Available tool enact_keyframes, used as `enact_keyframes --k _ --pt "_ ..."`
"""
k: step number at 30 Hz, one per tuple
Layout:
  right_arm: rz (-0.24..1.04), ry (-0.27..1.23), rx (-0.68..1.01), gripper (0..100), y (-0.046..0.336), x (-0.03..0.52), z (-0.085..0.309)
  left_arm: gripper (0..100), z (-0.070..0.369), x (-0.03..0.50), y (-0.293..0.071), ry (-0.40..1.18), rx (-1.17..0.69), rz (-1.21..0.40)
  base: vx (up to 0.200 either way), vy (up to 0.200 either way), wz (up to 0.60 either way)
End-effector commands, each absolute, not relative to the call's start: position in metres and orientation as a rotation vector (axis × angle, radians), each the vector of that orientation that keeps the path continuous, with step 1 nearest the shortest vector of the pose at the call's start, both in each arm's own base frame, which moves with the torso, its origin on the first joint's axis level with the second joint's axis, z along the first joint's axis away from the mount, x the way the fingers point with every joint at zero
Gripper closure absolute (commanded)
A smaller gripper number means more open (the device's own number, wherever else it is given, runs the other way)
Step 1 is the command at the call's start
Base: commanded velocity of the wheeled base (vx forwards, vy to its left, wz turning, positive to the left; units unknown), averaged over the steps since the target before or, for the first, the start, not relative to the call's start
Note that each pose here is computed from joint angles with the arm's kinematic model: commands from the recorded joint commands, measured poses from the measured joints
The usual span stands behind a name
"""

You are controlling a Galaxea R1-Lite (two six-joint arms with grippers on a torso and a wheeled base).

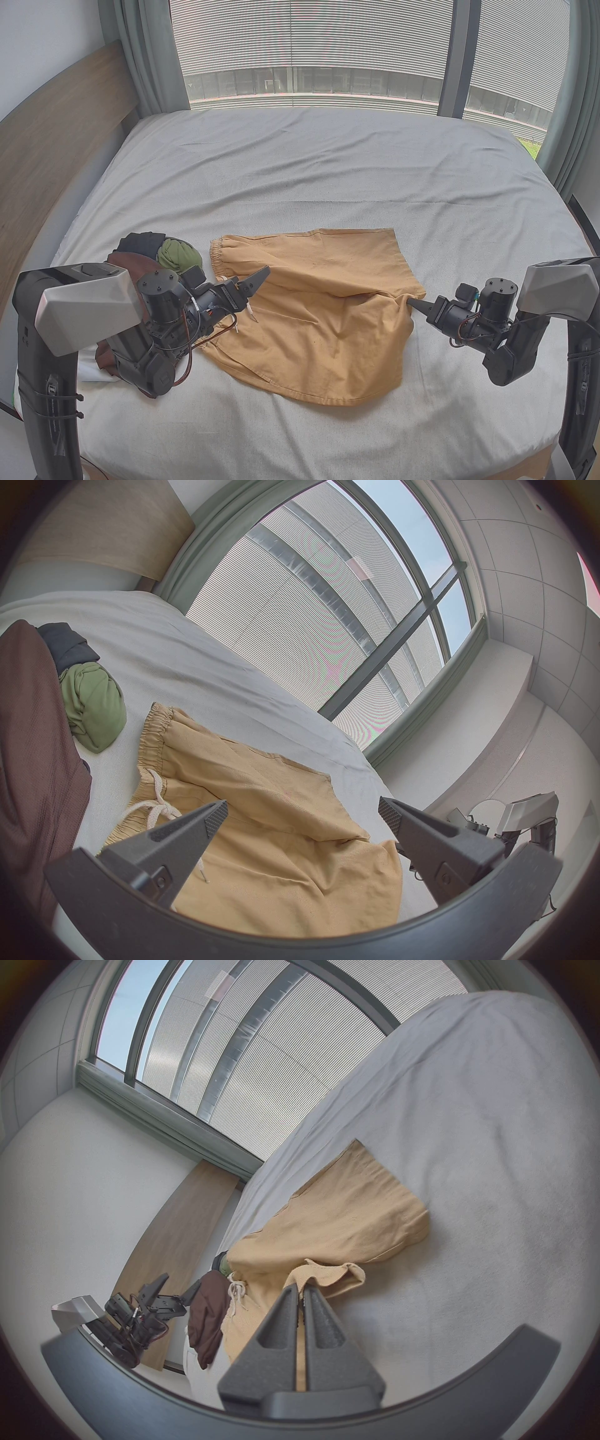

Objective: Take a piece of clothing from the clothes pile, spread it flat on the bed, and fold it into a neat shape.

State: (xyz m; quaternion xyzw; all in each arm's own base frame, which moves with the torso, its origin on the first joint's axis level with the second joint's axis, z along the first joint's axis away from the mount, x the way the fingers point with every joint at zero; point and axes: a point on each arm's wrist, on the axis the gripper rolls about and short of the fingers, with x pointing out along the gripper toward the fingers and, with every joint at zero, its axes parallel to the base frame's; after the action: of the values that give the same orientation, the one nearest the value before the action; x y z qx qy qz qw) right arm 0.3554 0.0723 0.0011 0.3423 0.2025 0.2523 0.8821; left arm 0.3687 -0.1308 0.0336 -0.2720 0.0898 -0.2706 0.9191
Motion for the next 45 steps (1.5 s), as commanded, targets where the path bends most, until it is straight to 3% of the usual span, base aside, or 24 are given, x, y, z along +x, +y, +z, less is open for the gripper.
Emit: enact_keyframes --k 1,27,28,37,45 --pt "0.491 0.409 0.695 100 0.058 0.36 0.003 0 0.032 0.368 -0.131 0.188 -0.559 -0.557 0.0 0.0 0.0" --pt "0.401 0.469 0.623 100 0.033 0.371 -0.023 0 0.026 0.37 -0.129 0.197 -0.557 -0.545 0.0 0.0 0.0" --pt "0.403 0.458 0.621 0 0.032 0.371 -0.021 0 0.026 0.37 -0.129 0.197 -0.557 -0.545 0.0 0.0 0.0" --pt "0.409 0.467 0.579 0 0.03 0.337 0.01 0 0.03 0.371 -0.128 0.186 -0.557 -0.543 0.0 0.0 0.0" --pt "0.455 0.607 0.46 0 0.032 0.303 -0.023 0 0.029 0.37 -0.128 0.188 -0.557 -0.544 0.0 0.0 0.0"
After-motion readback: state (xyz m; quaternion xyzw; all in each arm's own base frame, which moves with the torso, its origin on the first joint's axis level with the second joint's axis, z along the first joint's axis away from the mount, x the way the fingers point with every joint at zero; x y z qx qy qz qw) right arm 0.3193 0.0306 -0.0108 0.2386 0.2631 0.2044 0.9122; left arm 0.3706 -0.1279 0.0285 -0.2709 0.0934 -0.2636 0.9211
